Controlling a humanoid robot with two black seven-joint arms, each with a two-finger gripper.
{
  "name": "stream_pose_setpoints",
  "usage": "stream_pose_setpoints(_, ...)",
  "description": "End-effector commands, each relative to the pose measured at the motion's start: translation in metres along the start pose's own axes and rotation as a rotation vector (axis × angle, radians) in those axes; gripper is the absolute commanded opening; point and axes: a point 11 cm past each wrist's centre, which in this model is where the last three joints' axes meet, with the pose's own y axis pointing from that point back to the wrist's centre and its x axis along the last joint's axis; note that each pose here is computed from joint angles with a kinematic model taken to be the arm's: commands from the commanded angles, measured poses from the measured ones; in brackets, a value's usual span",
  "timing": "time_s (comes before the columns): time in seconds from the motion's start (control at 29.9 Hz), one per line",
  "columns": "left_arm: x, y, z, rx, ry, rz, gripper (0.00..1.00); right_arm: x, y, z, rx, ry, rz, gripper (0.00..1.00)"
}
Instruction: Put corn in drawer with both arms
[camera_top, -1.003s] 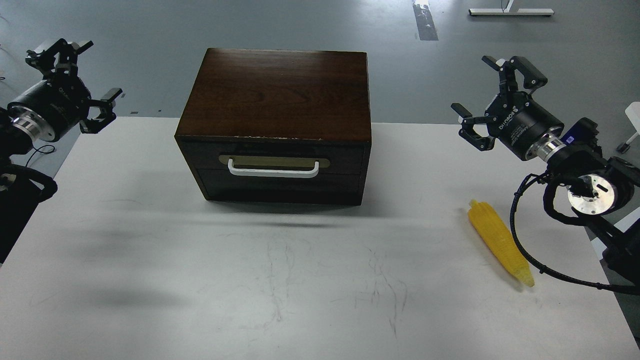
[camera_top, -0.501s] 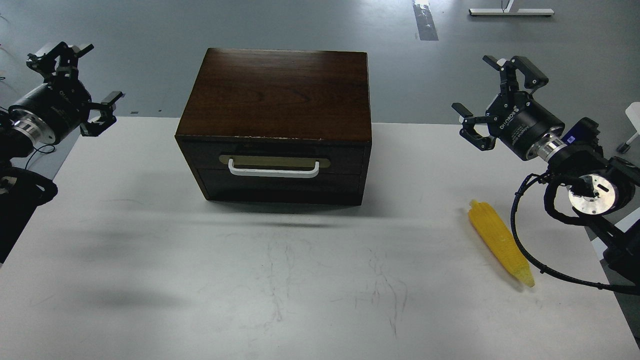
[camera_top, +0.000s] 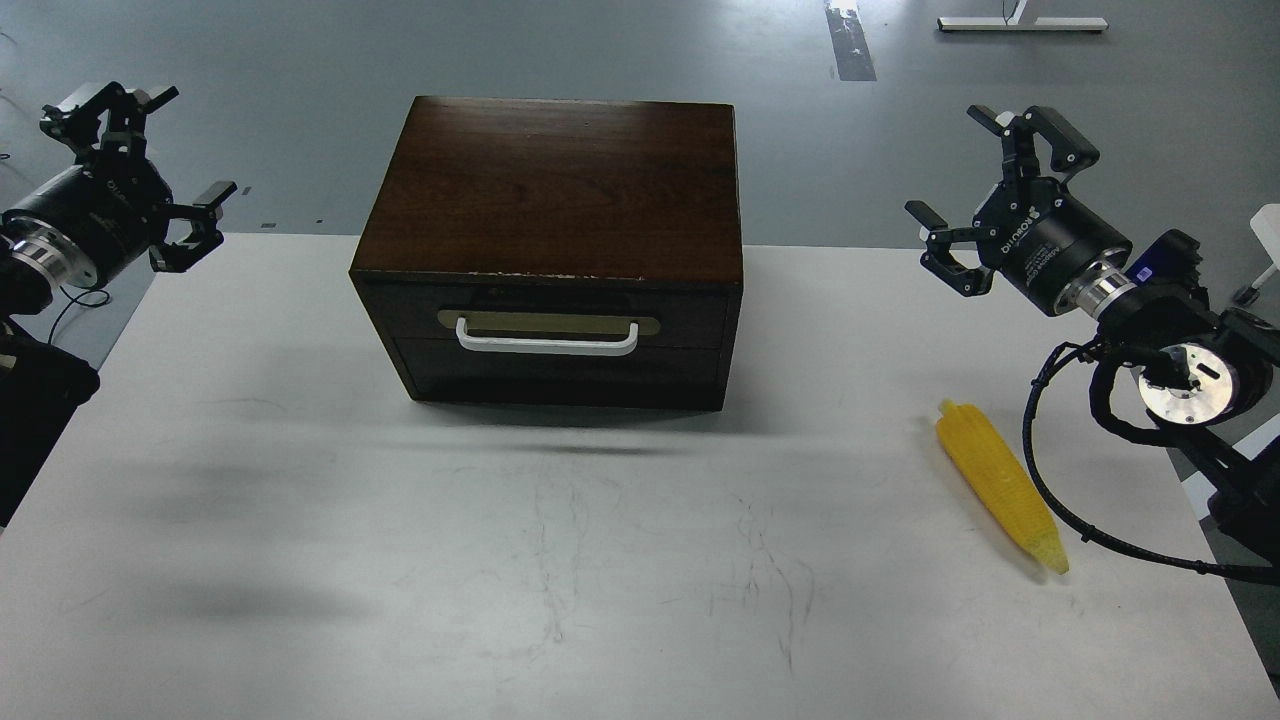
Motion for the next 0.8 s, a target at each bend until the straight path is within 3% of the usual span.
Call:
stream_pose_setpoints(0.0,0.0014,0.0015,0.0001,0.001,-0.001,0.000,0.98,0.0019,0.0006,-0.0030,0.003,0.006,0.004,1.00)
stream_pose_setpoints(0.77,-0.0002,0.0014,-0.0011,0.004,0.001,-0.007,0.98,0.0048,0.0015,-0.0060,0.013,0.006,0.019,1.00)
